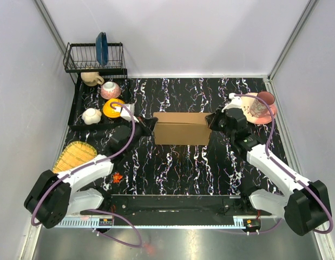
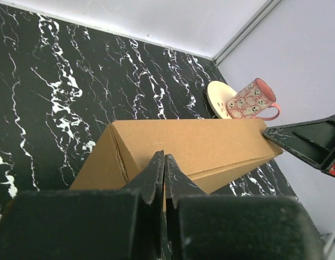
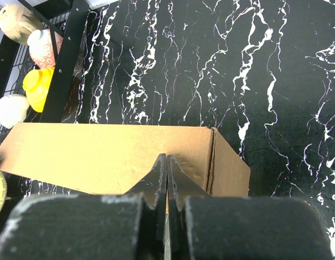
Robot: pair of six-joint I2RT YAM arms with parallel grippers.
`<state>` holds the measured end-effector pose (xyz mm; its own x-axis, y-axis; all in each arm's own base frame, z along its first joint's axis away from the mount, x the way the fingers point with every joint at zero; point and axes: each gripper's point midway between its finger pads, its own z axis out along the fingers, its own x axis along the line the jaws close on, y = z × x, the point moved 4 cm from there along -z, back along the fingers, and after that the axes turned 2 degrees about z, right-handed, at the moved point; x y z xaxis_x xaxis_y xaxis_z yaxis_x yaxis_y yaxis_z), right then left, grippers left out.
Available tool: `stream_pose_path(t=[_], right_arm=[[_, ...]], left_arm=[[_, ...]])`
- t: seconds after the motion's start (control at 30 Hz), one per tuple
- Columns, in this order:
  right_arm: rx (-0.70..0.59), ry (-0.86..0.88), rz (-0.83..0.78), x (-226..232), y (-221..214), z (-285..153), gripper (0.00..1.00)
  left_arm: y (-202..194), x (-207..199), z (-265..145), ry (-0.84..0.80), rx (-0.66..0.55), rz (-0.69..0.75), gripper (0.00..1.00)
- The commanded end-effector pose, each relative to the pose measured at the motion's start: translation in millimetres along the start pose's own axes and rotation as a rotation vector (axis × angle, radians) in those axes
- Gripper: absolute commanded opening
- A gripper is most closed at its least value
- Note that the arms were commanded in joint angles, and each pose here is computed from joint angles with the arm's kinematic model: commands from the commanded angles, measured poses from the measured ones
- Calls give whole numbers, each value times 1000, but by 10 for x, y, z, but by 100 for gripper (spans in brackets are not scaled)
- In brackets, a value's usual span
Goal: Fold the paper box
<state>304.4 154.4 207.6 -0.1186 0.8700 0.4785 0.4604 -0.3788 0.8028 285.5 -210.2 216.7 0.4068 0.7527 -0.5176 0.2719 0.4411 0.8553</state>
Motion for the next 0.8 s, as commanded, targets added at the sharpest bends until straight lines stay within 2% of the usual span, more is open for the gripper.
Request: stream_pose_path(t=[0.0, 0.07, 0.2, 0.27, 0.3, 0.37, 0.4, 0.47, 0.53, 0.57, 0.67, 0.7, 0.77], right_arm=[[304, -152, -17, -452, -807, -133, 0], [318, -157, -14, -484, -866, -158, 0], [312, -138, -1, -451, -837, -264, 0], [345, -130, 5, -446, -895, -361, 0], [339, -114, 23, -401, -870, -432, 0], [358, -59, 98, -305, -914, -690, 0], [362, -49, 112, -289, -927, -740, 0], [368, -32, 154, -270, -943, -891, 0], [375, -2, 174, -242, -971, -985, 0], [368, 6, 187, -235, -958, -1061, 0], [331, 23, 192, -201, -860, -1171, 0], [298, 36, 194, -155, -762, -1201, 0], [251, 51, 200, -98, -625, -1241, 12]], left_arm=[[-377, 101, -108, -3, 77, -42, 0], [-480, 120, -141, 1, 107, -37, 0], [-452, 104, -254, 14, 81, -3, 0], [-592, 124, -349, 37, 142, 25, 0], [-574, 103, -405, 36, 134, 23, 0], [-869, 238, -710, 107, 201, 21, 0], [-853, 215, -786, 105, 188, -4, 0], [-1069, 341, -984, 164, 270, 16, 0], [-1134, 323, -1128, 160, 288, -16, 0], [-1249, 442, -1234, 204, 323, -2, 0], [-1154, 409, -1333, 187, 251, -45, 0], [-981, 307, -1340, 130, 179, -66, 0], [-715, 201, -1348, 94, 84, -87, 0]])
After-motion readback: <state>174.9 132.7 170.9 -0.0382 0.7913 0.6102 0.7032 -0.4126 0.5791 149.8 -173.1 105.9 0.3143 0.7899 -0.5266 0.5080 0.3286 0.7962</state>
